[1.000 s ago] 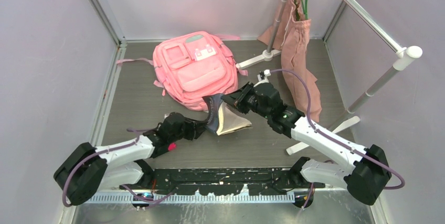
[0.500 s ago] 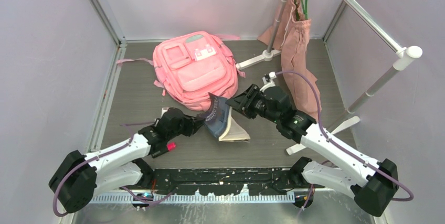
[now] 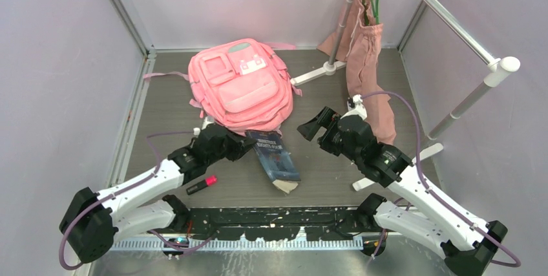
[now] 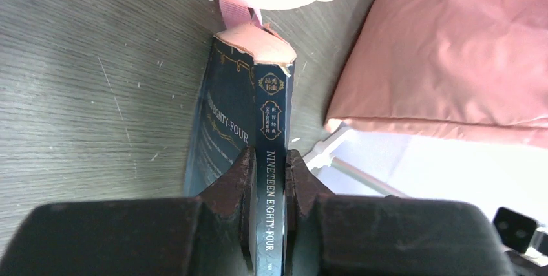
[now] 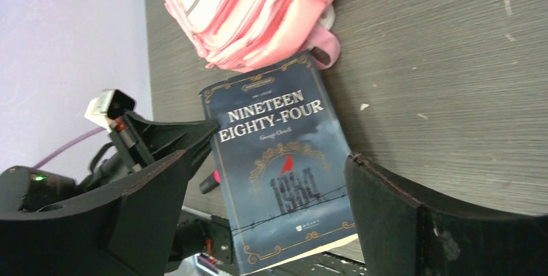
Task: Pack the student bag
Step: Pick up the book from the center of the board.
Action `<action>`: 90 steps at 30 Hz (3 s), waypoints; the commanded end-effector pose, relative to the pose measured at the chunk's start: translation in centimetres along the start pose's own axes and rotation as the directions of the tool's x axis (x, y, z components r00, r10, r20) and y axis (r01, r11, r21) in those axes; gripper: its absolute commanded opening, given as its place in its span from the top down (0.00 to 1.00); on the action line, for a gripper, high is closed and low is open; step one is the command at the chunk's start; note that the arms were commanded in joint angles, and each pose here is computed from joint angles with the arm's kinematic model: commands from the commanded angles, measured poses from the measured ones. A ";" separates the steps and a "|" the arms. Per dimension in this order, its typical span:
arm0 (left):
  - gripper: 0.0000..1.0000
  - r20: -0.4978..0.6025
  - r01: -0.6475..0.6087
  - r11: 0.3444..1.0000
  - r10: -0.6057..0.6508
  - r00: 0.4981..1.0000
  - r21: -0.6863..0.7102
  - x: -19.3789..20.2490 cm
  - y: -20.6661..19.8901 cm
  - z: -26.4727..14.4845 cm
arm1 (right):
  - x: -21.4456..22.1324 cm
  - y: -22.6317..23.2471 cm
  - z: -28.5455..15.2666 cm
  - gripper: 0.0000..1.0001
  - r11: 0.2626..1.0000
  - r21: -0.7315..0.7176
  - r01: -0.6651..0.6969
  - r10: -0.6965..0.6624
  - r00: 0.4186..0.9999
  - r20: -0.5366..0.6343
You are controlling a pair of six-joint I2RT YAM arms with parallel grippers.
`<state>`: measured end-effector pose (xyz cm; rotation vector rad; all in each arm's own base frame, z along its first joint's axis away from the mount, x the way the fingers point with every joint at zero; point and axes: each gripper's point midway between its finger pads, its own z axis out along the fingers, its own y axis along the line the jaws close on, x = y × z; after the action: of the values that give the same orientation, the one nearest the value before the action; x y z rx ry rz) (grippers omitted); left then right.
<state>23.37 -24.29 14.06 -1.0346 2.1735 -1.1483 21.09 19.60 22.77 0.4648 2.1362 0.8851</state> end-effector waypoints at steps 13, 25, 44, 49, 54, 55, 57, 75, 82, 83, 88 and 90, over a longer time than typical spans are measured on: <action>1.00 -0.130 -0.343 0.911 0.378 0.917 0.227 3.1 -10.9 -2.9 | 4.1 4.4 0.1 0.01 0.893 -0.279 0.354 -0.418 0.881 -0.220; 1.00 -0.208 -0.507 0.759 0.618 0.758 0.409 3.8 -15.0 -6.2 | 1.9 4.1 0.0 0.00 0.920 -0.348 0.180 -0.258 0.946 -0.194; 1.00 -0.274 -0.274 0.633 0.629 0.727 0.724 0.8 -21.8 -14.8 | 0.2 9.5 1.4 0.00 0.515 -0.822 -0.243 -0.043 0.950 -0.308; 1.00 -0.254 -0.241 0.586 0.635 0.729 0.774 0.8 -24.0 -16.4 | 1.4 10.0 3.9 0.00 0.501 -0.818 -0.284 -0.044 0.935 -0.351; 1.00 -0.234 -0.238 0.563 0.639 0.733 0.792 0.8 -25.1 -17.5 | 2.3 11.4 4.7 0.00 0.486 -0.826 -0.286 -0.064 0.931 -0.360; 1.00 -0.232 -0.237 0.560 0.639 0.733 0.794 0.8 -25.3 -17.8 | 2.3 11.4 4.8 0.00 0.488 -0.825 -0.285 -0.061 0.932 -0.358; 1.00 -0.221 -0.240 0.551 0.641 0.735 0.800 0.7 -25.6 -18.2 | 2.3 11.2 4.9 0.00 0.491 -0.824 -0.281 -0.056 0.934 -0.352; 1.00 -0.204 -0.200 0.510 0.629 0.750 0.837 0.6 -27.6 -19.3 | 1.7 19.2 -1.1 0.00 0.256 -0.949 -0.183 -0.172 0.958 -0.231; 1.00 -0.202 -0.206 0.529 0.611 0.765 0.823 -0.1 -27.2 -18.7 | 0.6 21.2 -5.2 0.00 0.153 -0.979 -0.139 -0.190 0.968 -0.167; 1.00 -0.201 -0.207 0.531 0.609 0.767 0.822 -0.2 -27.2 -18.7 | 0.5 21.2 -5.6 0.00 0.148 -0.980 -0.136 -0.186 0.969 -0.162; 1.00 -0.185 -0.220 0.542 0.595 0.782 0.811 -1.4 -27.1 -18.1 | 0.8 20.6 -5.7 0.04 0.163 -0.975 -0.150 -0.177 0.968 -0.178; 1.00 -0.178 -0.223 0.543 0.589 0.788 0.809 -1.7 -27.2 -18.0 | 1.1 20.2 -5.0 0.11 0.184 -0.969 -0.166 -0.171 0.965 -0.198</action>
<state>23.21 -24.74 44.24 0.1115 1.8105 -1.9117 18.61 32.61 37.50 -0.3626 1.3305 2.1822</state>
